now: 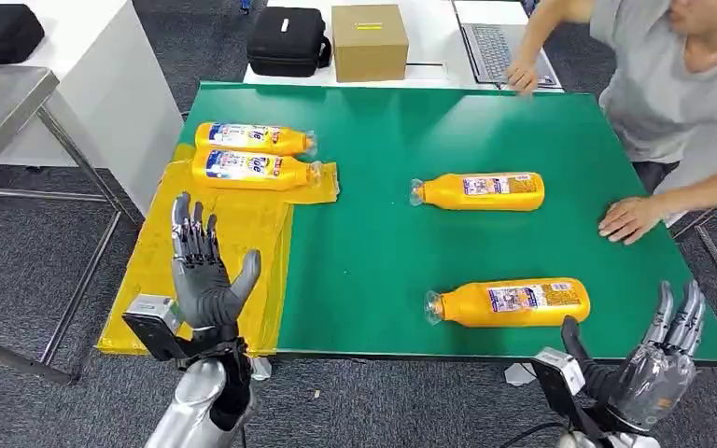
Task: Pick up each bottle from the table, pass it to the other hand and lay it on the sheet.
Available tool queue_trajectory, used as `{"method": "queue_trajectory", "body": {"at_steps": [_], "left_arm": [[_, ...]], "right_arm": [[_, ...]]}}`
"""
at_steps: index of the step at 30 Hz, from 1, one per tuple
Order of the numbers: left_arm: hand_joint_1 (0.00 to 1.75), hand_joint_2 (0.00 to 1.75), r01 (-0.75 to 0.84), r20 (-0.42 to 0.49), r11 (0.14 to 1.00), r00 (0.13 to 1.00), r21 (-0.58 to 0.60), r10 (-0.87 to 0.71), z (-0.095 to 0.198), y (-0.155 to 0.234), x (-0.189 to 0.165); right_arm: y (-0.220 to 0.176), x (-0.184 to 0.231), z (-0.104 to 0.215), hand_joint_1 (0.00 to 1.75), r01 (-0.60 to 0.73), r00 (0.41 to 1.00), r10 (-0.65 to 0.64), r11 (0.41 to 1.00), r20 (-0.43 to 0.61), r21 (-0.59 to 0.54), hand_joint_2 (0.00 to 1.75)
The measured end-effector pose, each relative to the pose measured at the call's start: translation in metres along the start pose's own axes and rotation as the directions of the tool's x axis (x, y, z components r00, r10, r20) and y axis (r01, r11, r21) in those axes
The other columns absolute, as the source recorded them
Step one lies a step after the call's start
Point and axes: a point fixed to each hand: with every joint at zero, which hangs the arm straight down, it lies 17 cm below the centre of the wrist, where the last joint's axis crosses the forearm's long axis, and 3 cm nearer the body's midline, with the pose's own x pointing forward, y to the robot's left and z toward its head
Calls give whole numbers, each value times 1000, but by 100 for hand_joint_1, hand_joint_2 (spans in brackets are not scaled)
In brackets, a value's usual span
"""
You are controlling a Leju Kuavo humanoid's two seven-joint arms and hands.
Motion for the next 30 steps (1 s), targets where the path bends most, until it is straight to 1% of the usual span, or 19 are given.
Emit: {"method": "queue_trajectory", "body": {"at_steps": [3, 8, 9, 10, 11, 17, 25, 30], "left_arm": [[0, 175, -36, -30, 999, 999, -16, 36, 3, 1, -9], [0, 175, -58, -65, 997, 996, -46, 55, 11, 5, -22], [0, 0, -54, -72, 998, 996, -40, 51, 12, 6, -25], [0, 0, -46, -76, 998, 996, -36, 44, 13, 6, -27], [0, 175, -30, -77, 999, 997, -31, 27, 13, 6, -28], [0, 175, 24, -81, 1000, 996, -17, -26, 12, 2, -34], [0, 175, 35, -93, 999, 995, -26, -37, 14, -1, -40], [0, 175, 46, -111, 998, 993, -48, -51, 21, -9, -47]], "right_arm": [[6, 3, 1, 0, -13, 1000, 13, 1000, 19, 22, 175], [18, 9, 1, 0, -86, 993, 79, 994, 92, 74, 175], [20, 6, 0, 0, -95, 992, 88, 992, 95, 78, 175], [22, 4, -1, 0, -99, 991, 92, 992, 94, 81, 175], [24, -2, -1, 0, -105, 991, 97, 991, 91, 88, 175], [41, -29, -4, 0, -121, 991, 113, 985, 73, 126, 175], [53, -42, -3, 0, -125, 991, 117, 980, 60, 155, 175], [76, -37, -1, 0, -158, 984, 137, 964, 111, 214, 175]]}}
